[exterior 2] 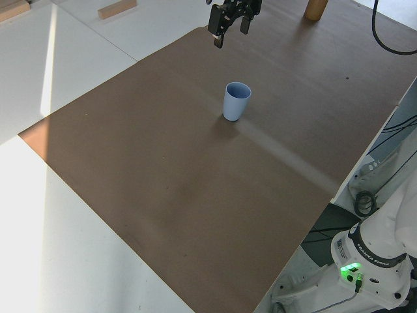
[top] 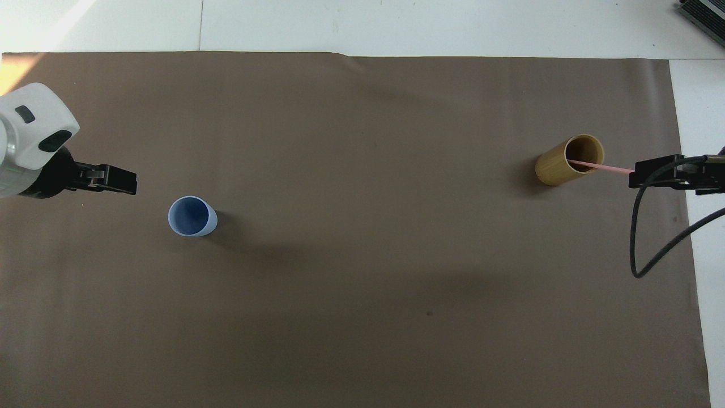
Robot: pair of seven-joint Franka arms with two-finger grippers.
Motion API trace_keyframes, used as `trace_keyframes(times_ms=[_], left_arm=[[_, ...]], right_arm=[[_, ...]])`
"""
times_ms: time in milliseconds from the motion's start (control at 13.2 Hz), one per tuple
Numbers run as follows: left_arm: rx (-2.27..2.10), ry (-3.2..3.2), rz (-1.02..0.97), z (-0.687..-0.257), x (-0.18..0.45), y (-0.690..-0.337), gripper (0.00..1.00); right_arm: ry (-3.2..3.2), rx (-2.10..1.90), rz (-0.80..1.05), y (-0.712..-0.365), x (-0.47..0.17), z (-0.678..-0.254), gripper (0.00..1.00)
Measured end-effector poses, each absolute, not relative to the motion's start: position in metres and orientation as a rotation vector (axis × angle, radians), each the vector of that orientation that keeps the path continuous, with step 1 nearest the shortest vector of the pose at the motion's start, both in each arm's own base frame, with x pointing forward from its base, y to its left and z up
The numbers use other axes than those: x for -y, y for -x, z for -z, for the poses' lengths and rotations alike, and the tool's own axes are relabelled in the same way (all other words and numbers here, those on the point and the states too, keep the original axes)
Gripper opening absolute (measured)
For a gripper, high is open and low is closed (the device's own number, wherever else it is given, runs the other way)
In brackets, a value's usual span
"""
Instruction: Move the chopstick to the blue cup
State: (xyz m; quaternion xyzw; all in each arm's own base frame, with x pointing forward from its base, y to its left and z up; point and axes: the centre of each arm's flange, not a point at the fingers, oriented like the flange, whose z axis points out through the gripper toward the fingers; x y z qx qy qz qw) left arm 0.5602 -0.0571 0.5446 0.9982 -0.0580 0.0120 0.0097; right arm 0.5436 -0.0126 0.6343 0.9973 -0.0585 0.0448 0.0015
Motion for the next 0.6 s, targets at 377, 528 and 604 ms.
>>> trace_keyframes(times_ms=[377,528,604], left_arm=[[0.132,-3.12,-0.008,-0.45,0.058,-0.55,1.0],[0.107,-3.119,-0.034,-0.418,0.063,-0.543,1.0],[0.09,-3.119,-0.036,-0.406,0.065,-0.542,1.0]], right_arm=[[-3.13,0.146,-0.17,-0.548,0.015,-0.626,1.0],[-3.127,0.107,-0.192,-0.55,0.022,-0.62,1.0],[-3.126,0.098,-0.197,-0.552,0.028,-0.615,1.0]])
